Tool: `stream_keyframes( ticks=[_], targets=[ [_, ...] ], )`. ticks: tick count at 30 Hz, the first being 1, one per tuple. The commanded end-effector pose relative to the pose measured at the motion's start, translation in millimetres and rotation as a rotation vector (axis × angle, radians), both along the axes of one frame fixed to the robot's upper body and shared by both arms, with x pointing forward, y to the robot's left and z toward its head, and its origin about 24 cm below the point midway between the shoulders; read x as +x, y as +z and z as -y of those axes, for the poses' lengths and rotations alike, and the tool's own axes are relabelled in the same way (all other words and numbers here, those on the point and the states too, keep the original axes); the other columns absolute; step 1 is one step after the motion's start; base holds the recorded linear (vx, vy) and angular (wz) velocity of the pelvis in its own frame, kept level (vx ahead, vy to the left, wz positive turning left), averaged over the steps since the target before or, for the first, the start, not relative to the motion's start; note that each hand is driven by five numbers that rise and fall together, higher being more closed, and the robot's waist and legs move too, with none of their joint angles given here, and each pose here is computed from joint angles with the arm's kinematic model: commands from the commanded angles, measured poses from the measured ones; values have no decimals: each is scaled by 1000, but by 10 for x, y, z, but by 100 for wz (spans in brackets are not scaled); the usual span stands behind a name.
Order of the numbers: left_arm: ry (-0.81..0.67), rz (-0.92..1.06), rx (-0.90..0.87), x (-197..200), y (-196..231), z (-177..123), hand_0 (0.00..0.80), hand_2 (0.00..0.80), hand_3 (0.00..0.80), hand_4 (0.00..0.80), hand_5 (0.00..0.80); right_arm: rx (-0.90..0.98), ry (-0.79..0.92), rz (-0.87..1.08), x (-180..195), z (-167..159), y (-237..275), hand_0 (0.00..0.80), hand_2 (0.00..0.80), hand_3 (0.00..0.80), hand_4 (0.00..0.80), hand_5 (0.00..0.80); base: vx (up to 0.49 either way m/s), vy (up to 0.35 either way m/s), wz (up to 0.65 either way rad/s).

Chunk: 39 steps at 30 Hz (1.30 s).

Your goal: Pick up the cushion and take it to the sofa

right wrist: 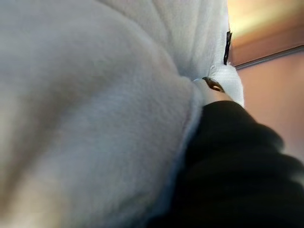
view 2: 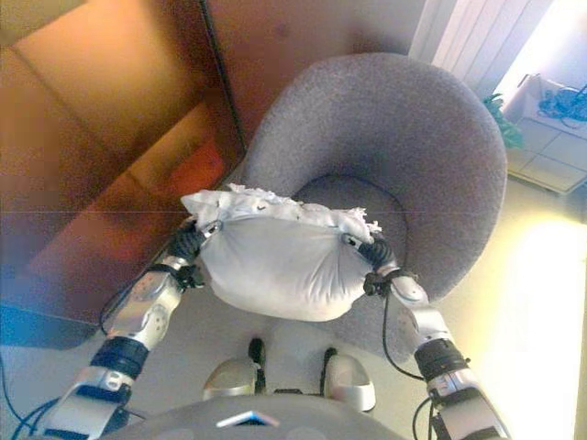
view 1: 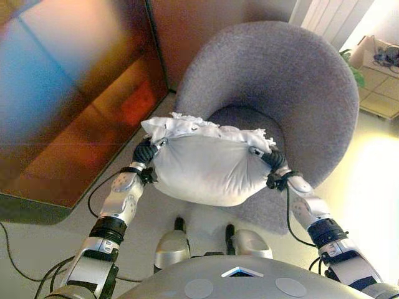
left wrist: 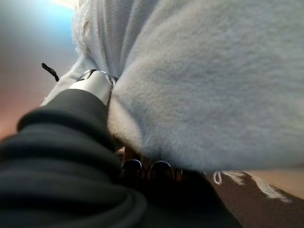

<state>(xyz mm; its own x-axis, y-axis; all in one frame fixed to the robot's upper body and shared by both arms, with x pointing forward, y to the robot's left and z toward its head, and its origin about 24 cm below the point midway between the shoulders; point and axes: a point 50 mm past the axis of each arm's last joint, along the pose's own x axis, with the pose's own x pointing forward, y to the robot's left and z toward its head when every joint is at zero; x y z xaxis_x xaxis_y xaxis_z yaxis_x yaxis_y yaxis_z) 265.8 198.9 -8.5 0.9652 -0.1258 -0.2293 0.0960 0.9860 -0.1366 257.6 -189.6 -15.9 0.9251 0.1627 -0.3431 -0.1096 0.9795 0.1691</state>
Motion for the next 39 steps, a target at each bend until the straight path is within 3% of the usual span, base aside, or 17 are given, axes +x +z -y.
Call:
stream_keyframes(
  ticks=[1,11,25,31,39],
  targets=[
    [-91,198,-71,253,376,265,800,800,800,800,800,152,-3,264,231,-158,488,800,800,800,800,800,58,35,0],
    [-69,182,-41,147,372,138,800,800,800,800,800,122,-24,273,241,-156,505,800,800,800,800,800,71,49,1],
    [-119,222,47,515,661,426,800,800,800,800,800,172,-232,351,546,-78,755,800,800,800,800,800,-3,52,2],
    [-102,466,67,924,1427,586,800,800,800,800,800,213,-207,619,1046,-273,1674,800,800,800,800,800,-306,-220,9],
    [-64,513,15,979,1606,727,800,800,800,800,800,145,-193,708,1106,-122,1998,800,800,800,800,800,6,-11,-8]
  ],
)
